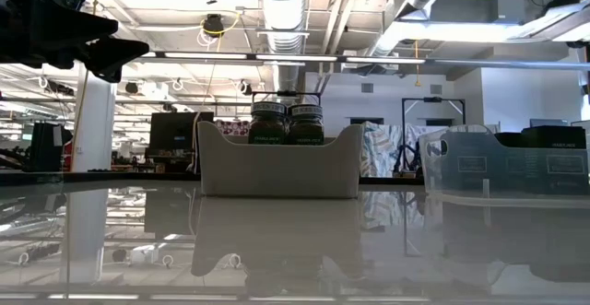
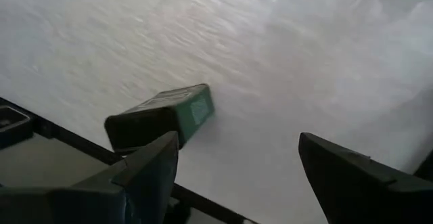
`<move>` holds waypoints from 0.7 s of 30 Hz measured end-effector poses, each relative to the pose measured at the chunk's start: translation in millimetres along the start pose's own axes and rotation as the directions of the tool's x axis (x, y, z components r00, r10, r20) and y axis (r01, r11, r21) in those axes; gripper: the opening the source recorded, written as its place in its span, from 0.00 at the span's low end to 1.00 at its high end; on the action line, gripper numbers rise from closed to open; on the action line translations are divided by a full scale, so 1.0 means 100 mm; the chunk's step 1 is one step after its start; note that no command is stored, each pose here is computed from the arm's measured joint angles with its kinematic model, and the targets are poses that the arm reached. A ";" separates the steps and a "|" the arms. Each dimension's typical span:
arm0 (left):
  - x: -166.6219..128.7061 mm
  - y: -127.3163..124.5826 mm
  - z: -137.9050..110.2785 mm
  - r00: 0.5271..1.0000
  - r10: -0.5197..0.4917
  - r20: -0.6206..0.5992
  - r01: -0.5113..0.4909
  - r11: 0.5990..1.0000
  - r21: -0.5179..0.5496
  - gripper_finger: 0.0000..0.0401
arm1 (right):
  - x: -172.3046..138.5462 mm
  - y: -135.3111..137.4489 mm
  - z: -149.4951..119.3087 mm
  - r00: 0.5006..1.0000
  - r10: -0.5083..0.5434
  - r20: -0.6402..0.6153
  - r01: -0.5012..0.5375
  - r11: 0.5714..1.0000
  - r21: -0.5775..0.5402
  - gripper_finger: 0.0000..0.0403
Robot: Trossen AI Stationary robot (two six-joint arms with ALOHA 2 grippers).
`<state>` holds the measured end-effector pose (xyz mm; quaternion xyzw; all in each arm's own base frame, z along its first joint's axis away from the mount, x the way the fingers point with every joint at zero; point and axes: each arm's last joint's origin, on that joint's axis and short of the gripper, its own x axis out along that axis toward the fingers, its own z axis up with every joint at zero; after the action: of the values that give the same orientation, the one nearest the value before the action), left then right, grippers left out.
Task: Sort spices by type
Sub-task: Put the black spice can into the transparent bin
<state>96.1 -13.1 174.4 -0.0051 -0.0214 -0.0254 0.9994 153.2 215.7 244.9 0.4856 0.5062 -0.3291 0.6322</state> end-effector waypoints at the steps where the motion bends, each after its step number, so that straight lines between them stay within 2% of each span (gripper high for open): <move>1: 0.00 0.00 0.00 1.000 0.000 0.000 0.000 1.000 0.000 0.62 | 0.01 0.01 -0.01 1.000 0.007 -0.004 -0.006 1.000 0.021 0.82; 7: 0.00 0.00 0.00 1.000 0.000 0.000 0.000 1.000 0.000 0.62 | 0.05 0.14 -0.09 1.000 0.002 0.001 -0.002 0.992 0.125 0.82; 14: 0.00 0.00 0.00 1.000 0.000 0.000 0.000 1.000 0.000 0.62 | 0.25 0.35 -0.13 0.999 -0.020 0.026 0.015 0.986 0.168 0.82; 21: 0.00 0.00 0.00 1.000 0.000 0.000 0.000 1.000 0.000 0.62 | 0.31 0.51 -0.14 0.999 -0.014 0.030 0.008 0.983 0.182 0.82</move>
<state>96.1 -13.0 174.3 -0.0053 -0.0214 -0.0254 0.9994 202.9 246.9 229.5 0.5331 0.4669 -0.3849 0.5913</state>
